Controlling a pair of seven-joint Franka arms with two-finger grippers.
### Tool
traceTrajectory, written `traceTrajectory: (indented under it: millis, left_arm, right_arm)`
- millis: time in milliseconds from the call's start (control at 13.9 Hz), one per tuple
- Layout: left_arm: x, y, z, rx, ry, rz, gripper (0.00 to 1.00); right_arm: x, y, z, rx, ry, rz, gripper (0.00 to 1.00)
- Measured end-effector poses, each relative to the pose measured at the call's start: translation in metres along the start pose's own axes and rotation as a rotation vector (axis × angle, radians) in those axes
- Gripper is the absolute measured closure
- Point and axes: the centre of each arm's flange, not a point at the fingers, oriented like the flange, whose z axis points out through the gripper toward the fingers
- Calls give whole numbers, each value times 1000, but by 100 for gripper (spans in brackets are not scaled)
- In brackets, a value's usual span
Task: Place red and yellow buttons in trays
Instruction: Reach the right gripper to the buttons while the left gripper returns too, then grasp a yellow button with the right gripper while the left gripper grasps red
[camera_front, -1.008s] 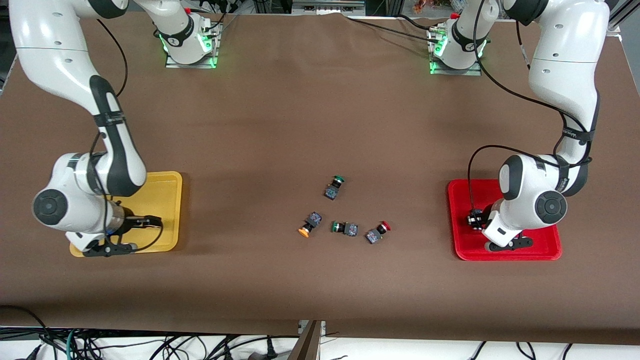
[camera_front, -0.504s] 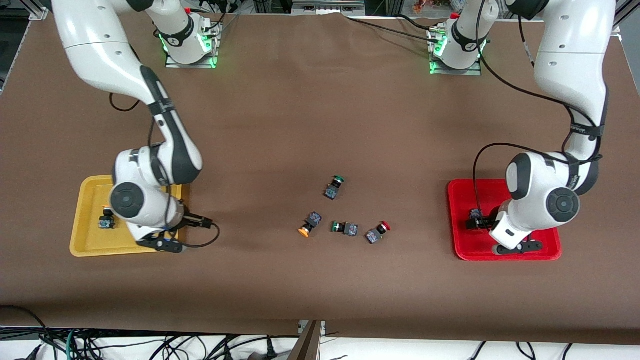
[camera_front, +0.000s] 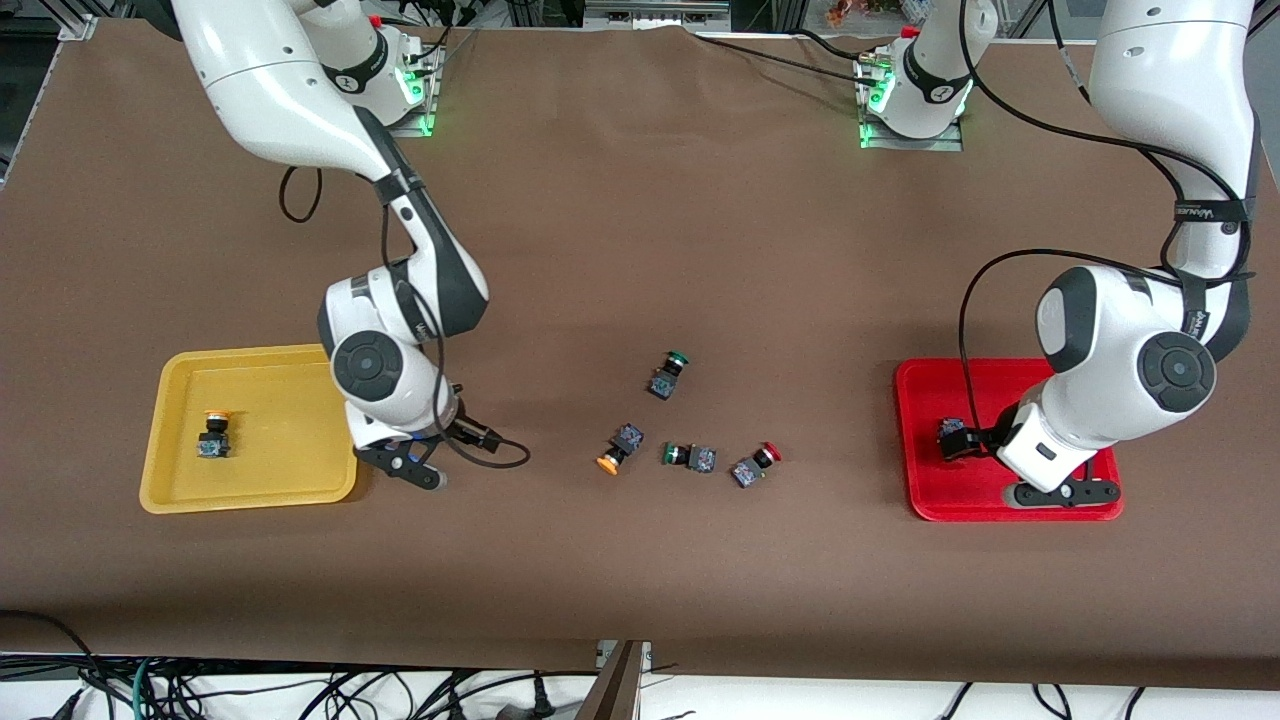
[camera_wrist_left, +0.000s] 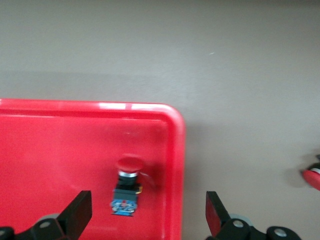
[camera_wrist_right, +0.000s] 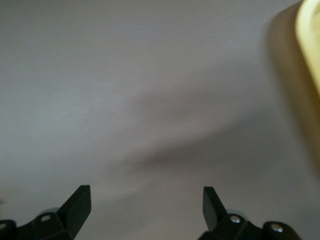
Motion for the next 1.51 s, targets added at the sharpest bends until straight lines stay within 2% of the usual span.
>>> traceTrajectory:
  millis: [360, 720, 1081, 1513]
  left_arm:
    - [-12, 85, 14, -7, -12, 127, 0]
    - [-27, 167, 45, 3, -30, 362, 0]
    - [-19, 206, 74, -6, -10, 528, 0]
    - [-27, 238, 135, -15, 30, 584, 0]
  right_arm:
    - [-44, -56, 7, 139, 79, 131, 1]
    - [-86, -93, 16, 227, 94, 223, 1]
    - [-126, -124, 26, 252, 81, 244, 1]
    - [-140, -141, 42, 258, 78, 245, 1]
